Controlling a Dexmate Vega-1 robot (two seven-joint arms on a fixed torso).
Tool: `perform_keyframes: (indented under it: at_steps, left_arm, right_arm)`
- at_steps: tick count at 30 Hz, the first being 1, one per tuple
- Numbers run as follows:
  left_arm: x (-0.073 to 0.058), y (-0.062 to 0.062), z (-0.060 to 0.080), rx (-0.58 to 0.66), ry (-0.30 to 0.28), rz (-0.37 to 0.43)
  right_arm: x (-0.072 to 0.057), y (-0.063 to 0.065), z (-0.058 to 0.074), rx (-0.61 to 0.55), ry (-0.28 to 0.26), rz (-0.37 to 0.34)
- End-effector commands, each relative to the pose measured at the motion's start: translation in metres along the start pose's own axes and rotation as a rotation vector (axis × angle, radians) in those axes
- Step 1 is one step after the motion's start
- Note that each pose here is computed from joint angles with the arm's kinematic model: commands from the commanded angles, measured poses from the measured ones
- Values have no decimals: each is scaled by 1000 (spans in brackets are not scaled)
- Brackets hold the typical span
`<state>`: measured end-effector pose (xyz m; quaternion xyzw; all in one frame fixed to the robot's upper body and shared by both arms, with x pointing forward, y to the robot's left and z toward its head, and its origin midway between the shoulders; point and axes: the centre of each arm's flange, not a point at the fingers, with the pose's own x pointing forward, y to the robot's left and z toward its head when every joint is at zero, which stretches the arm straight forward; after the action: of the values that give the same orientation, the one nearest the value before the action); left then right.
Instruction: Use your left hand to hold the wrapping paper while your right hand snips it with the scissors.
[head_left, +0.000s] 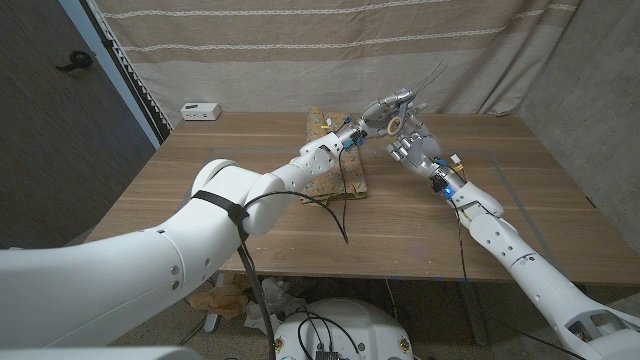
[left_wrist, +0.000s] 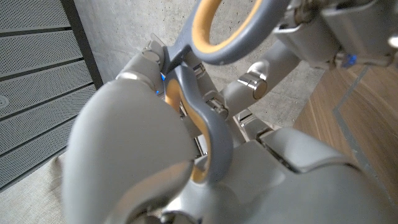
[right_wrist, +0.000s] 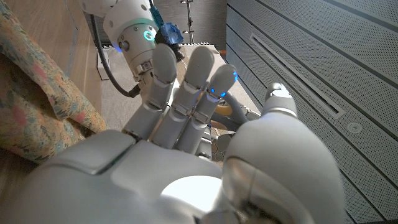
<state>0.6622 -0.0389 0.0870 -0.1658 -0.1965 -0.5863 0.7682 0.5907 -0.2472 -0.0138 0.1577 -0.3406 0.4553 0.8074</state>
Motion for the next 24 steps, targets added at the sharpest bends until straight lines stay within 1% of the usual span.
perform_keyframes:
  at_steps: [1,2,7,15,16,21,24]
  left_arm:
    - [1,4,0,-10,8,34]
    - [1,4,-1,-11,10,37]
    - [2,5,-1,-8,23,46]
    - [3,7,-3,-8,38,66]
    - [3,7,-4,-7,41,67]
    - [4,6,-4,3,51,65]
    - [4,6,-4,8,53,63]
  right_arm:
    - [6,3,-3,25,10,36]
    - [7,4,-3,27,15,49]
    - [10,5,-5,46,30,73]
    - [12,6,-8,89,31,106]
    - [12,7,-9,101,31,120]
    - [12,8,-14,156,31,140]
    - [13,8,-14,160,29,147]
